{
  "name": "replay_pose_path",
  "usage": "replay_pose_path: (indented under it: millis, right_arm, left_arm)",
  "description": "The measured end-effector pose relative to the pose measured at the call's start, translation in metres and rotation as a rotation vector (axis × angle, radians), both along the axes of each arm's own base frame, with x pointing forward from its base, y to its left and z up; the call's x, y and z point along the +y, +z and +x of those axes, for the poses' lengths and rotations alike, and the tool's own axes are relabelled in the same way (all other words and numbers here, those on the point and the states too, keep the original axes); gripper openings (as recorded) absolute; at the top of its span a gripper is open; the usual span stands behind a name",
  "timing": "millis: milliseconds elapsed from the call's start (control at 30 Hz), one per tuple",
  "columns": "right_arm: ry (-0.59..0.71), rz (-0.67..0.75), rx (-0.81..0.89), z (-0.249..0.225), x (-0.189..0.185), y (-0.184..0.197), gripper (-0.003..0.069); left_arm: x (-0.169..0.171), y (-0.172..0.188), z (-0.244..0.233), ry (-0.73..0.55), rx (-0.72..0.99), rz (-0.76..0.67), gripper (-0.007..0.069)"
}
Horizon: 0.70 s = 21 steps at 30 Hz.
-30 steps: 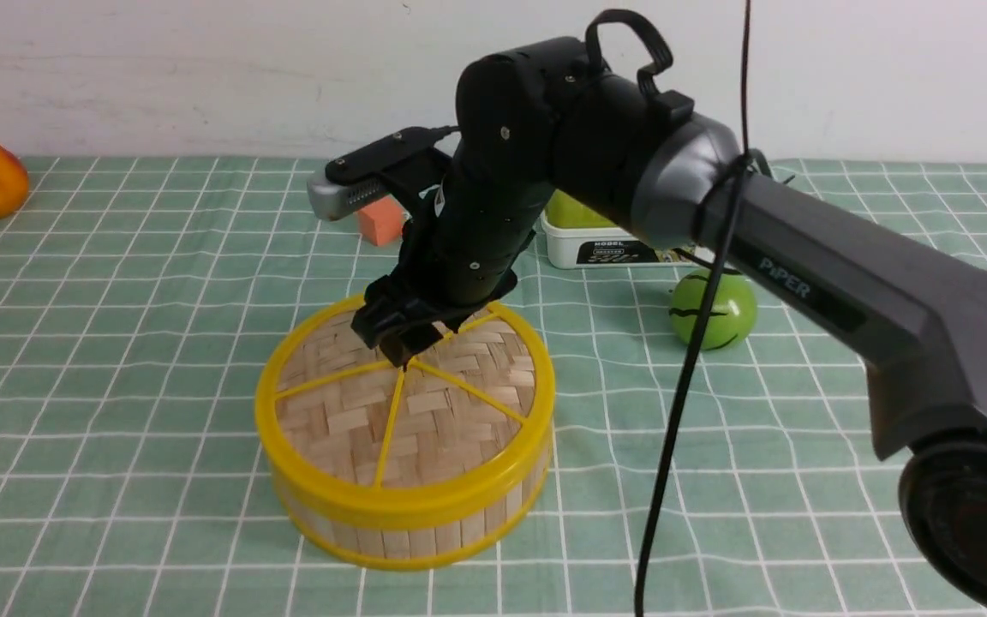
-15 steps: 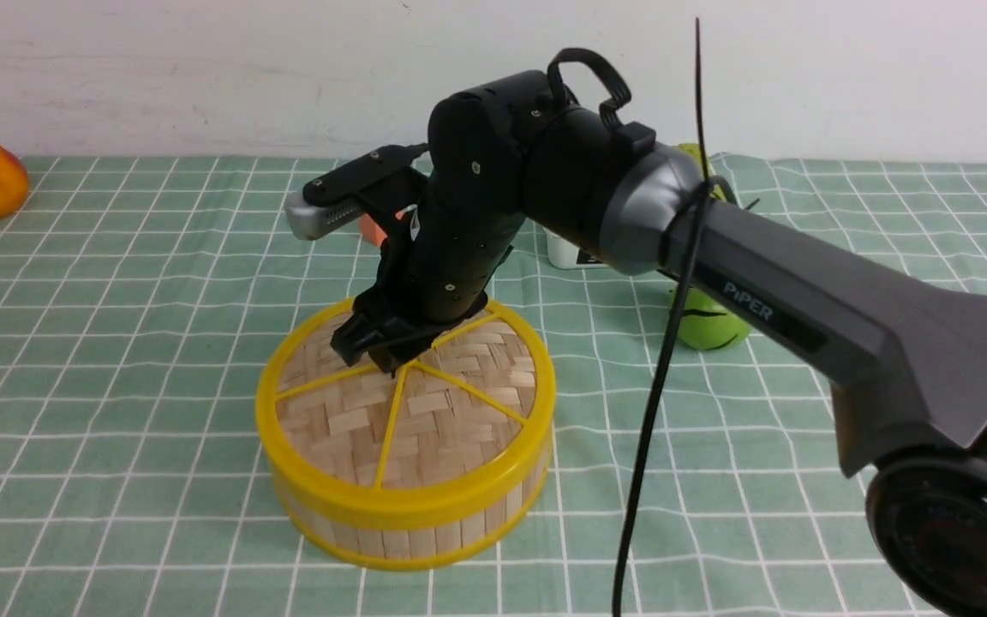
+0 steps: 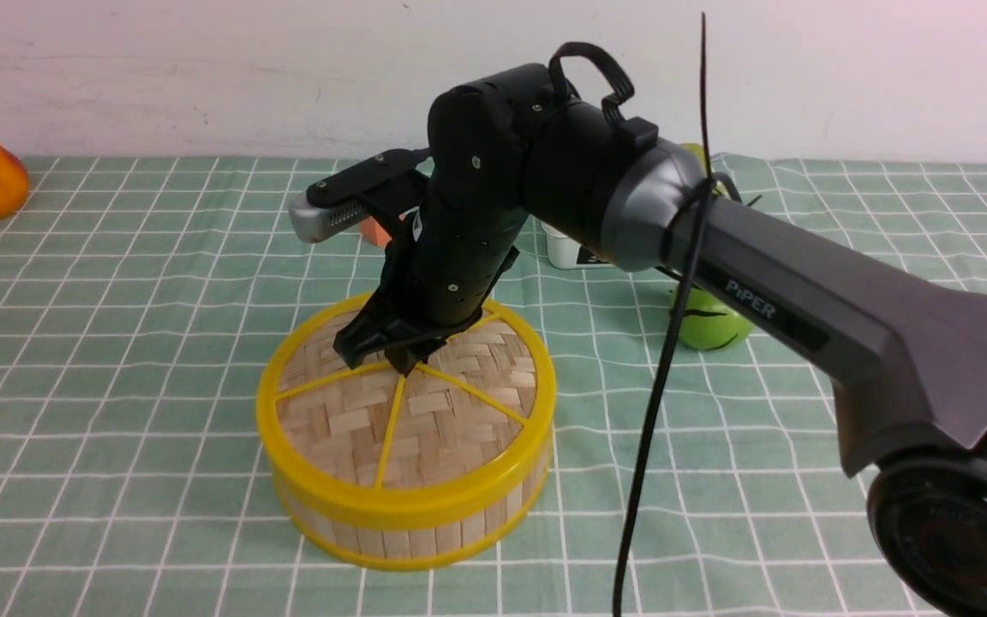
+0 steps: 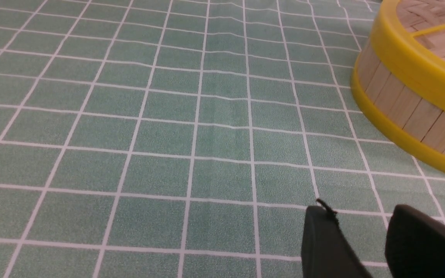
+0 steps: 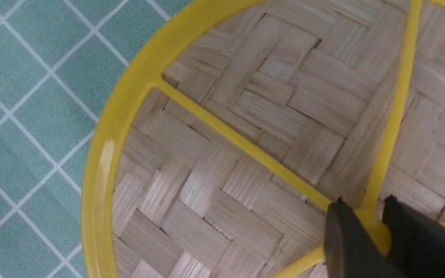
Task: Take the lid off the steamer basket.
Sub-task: Use the right arm to lift the lid of the steamer, then use the right arm to place the steamer lid on the table
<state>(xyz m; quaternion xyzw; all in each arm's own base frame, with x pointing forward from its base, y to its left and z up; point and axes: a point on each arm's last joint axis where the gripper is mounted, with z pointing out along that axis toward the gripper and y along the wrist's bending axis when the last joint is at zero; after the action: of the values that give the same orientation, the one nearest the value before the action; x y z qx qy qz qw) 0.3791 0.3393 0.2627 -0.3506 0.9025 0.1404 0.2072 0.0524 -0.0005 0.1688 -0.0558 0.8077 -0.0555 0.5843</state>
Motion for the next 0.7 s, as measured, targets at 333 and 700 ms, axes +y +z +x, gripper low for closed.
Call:
replay_pose_path:
  millis: [333, 700]
  right_arm:
    - [0.010, 0.090, -0.179, -0.025, -0.026, 0.112, 0.0083]
    - [-0.185, 0.059, -0.324, -0.089, -0.170, 0.208, 0.0083]
  left_arm:
    - [0.000, 0.000, 0.000, 0.000, 0.000, 0.000, 0.0239]
    - [0.000, 0.000, 0.000, 0.000, 0.000, 0.000, 0.0239]
